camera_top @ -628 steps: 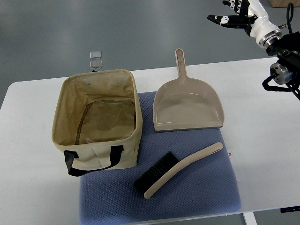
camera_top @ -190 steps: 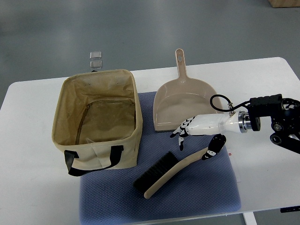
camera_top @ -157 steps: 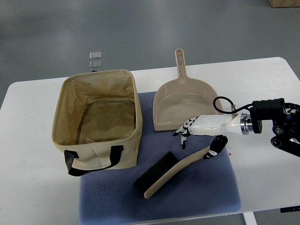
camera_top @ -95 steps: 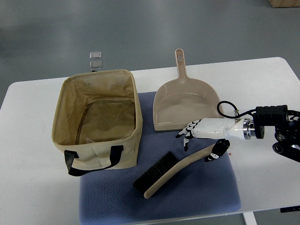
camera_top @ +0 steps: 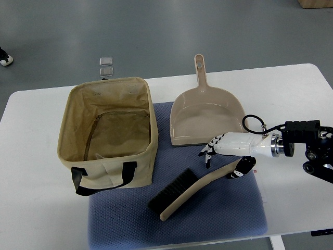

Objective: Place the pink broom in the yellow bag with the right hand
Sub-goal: 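Lower the right hand onto the beige brush handle, then close the right hand fingers around the brush handle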

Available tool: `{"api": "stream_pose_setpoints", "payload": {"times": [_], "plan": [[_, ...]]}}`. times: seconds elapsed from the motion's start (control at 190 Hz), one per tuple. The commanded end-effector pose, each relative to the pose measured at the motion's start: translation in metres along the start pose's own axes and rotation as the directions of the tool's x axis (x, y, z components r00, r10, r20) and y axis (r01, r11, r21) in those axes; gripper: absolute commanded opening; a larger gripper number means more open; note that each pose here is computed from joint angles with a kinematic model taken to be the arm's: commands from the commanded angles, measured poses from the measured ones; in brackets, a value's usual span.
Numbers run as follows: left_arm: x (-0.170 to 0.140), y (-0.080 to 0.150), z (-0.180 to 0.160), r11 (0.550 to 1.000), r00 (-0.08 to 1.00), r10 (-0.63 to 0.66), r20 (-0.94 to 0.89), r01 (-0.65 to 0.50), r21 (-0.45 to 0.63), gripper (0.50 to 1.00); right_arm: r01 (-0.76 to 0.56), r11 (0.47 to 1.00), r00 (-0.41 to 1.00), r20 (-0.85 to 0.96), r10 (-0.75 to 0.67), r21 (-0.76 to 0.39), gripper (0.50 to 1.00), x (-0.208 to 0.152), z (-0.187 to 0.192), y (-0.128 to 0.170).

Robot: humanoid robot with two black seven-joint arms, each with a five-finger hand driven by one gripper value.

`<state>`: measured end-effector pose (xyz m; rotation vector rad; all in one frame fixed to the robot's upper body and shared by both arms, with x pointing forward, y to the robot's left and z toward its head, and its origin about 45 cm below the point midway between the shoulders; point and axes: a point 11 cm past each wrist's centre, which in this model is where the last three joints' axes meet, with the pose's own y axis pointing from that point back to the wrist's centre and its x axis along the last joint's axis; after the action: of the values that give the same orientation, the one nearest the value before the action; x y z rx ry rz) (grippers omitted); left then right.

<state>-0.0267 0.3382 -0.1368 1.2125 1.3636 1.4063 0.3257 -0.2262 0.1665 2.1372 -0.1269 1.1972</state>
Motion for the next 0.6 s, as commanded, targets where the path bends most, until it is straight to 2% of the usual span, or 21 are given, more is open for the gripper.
{"api": "stream_pose_setpoints", "payload": {"times": [0.0,0.2,0.326,0.499,0.594], "plan": [[-0.0001,0.0,0.0001,1.0,1.0,-0.001,0.0,0.001,0.0,1.0,0.001,1.0,1.0,0.003,-0.001,-0.01,0.85,-0.0021,0.0018,0.0003],[-0.0001,0.0,0.0002,1.0,1.0,-0.001,0.0,0.001,-0.001,1.0,0.007,1.0,1.0,0.007,-0.007,-0.011,0.801,-0.0047,0.0022,0.0012],[-0.0001,0.0,0.0001,1.0,1.0,-0.001,0.0,0.001,0.0,1.0,0.008,1.0,1.0,0.008,-0.008,-0.011,0.795,-0.0048,0.0019,0.0007],[0.0001,0.0,0.0001,1.0,1.0,0.001,0.0,-0.001,0.0,1.0,0.008,1.0,1.0,0.008,-0.007,-0.012,0.686,-0.0042,0.0027,0.0017],[0.0001,0.0,0.0001,1.0,1.0,0.001,0.0,-0.001,0.0,1.0,0.008,1.0,1.0,0.008,-0.007,-0.008,0.652,-0.0042,0.0021,0.0017]]}}
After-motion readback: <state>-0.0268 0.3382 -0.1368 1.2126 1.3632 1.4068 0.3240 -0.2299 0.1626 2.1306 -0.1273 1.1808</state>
